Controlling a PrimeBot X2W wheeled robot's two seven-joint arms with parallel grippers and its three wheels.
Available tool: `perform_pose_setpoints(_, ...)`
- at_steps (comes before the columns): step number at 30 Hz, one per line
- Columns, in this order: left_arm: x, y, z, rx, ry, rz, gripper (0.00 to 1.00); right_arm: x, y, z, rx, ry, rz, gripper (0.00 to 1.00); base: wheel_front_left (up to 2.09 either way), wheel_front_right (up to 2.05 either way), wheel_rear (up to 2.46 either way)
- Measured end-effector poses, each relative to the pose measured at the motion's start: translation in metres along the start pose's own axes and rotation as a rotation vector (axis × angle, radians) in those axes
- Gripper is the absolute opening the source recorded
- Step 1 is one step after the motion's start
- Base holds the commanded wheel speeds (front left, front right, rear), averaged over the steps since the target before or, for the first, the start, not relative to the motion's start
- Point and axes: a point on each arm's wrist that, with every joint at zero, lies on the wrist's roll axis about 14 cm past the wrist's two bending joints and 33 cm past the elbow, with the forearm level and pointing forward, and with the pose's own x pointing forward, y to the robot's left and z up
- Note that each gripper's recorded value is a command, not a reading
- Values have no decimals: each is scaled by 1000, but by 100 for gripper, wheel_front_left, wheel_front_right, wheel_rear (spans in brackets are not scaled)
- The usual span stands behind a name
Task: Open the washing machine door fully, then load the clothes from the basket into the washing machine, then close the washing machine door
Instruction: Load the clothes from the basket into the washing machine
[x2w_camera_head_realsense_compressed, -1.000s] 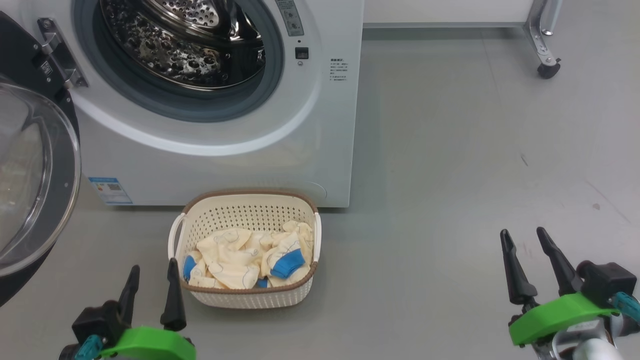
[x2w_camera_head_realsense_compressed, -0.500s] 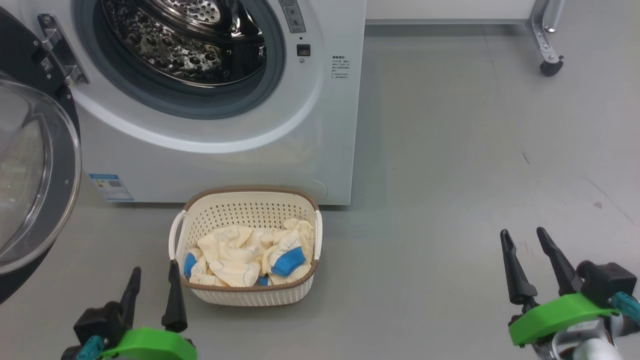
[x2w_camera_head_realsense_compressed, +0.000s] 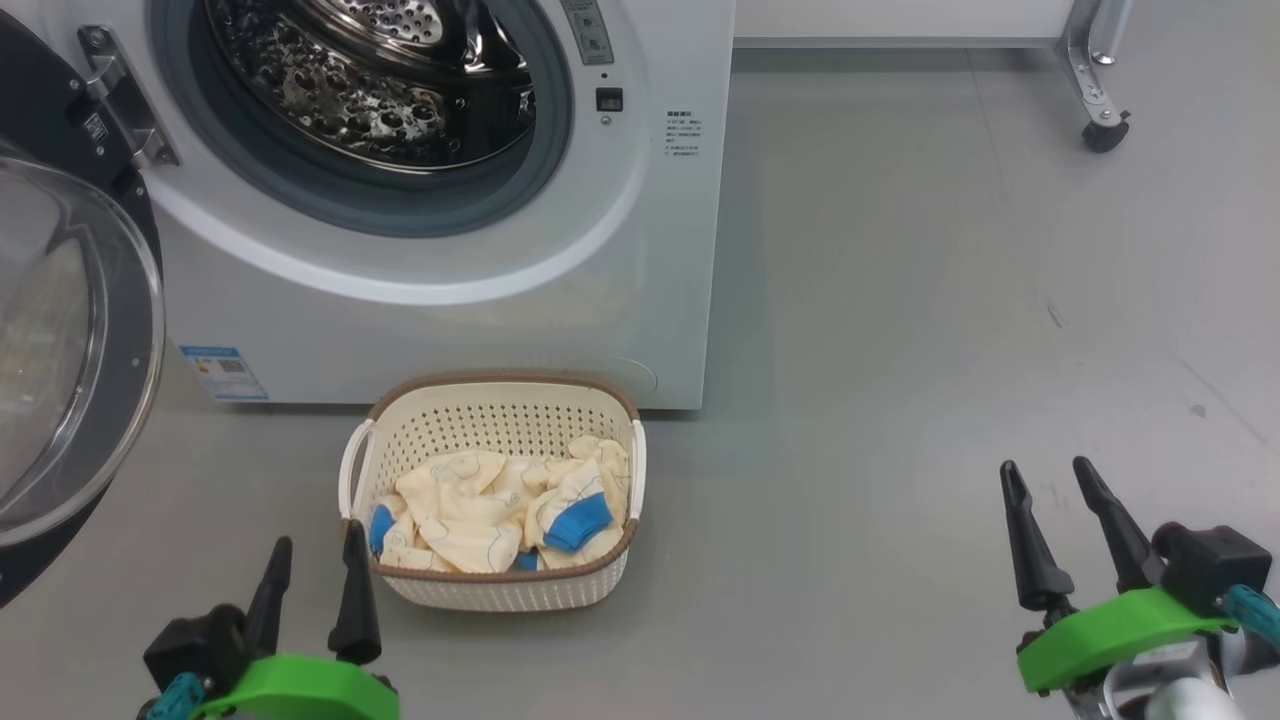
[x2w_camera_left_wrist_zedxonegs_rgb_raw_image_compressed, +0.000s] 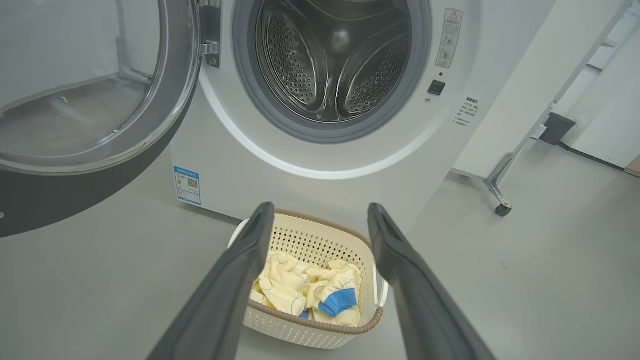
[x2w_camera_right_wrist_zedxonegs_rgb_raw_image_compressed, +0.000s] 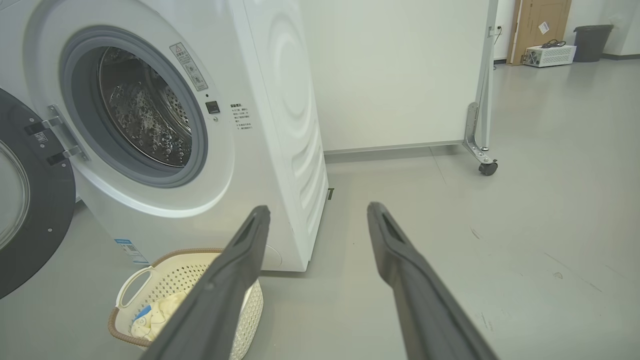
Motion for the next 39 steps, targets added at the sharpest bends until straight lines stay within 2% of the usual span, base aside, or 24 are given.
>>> perform_pose_setpoints(7, 0, 2, 5, 0, -16, 3, 100, 0, 1, -1, 0, 3, 2, 100, 84, -84, 0)
perform_pose_setpoints(23, -3, 12, 15, 41, -44, 38, 100, 3, 5, 0, -1, 1, 18, 100, 166, -166, 0)
perform_pose_setpoints(39, -3, 8, 8, 42, -28, 33, 100, 3, 5, -1, -4, 4, 21, 100, 22, -22, 0)
